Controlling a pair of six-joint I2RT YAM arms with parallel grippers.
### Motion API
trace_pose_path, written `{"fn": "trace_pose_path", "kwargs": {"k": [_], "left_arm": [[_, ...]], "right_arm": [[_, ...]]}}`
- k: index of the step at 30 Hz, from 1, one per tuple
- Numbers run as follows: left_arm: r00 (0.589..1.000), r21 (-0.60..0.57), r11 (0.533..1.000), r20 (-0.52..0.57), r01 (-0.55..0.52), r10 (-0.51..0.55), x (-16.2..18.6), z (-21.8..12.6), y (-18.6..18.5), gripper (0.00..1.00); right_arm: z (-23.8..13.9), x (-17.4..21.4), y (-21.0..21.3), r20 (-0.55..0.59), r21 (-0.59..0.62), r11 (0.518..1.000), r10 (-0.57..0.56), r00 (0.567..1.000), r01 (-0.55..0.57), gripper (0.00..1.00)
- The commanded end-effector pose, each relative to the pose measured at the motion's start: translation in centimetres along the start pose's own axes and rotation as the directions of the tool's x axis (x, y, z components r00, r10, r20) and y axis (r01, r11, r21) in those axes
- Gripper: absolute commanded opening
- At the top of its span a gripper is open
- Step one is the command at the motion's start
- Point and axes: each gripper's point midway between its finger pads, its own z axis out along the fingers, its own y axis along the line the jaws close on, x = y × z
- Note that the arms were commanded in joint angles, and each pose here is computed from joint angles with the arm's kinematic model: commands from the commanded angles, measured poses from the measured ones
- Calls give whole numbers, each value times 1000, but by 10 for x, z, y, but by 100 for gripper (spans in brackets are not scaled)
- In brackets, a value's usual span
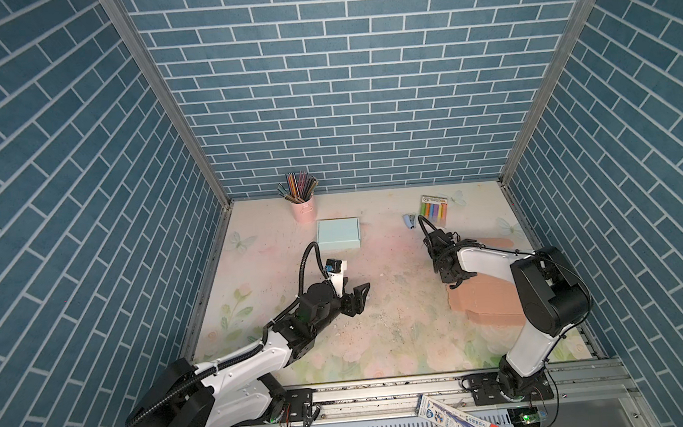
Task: Fold the paper box
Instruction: 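Grasp the peach blank's edge with the right gripper, then drag the peach blank toward the left gripper with the right gripper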
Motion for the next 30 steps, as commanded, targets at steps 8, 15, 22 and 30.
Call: {"fn": "trace_pose_path", "kwargs": {"k": [8,15,22,30], "left_arm": [[995,36,999,95,11,-15,-20,-24,-7,78],[987,8,1000,161,15,-16,-38,-41,-4,78],[987,3,999,155,43,-43,-47,-44,-7,78],[973,3,989,181,146,-144,-53,-57,10,78]], "right_arm": [[-16,11,-8,-1,46,999,7,1000,-7,6],[-26,10,-6,34,-8,1000,30,999,-30,2],[-65,-3,17,142,-108,994,-6,990,21,0],[-184,-20,97,550,-285,867,-201,810,409,0]]}}
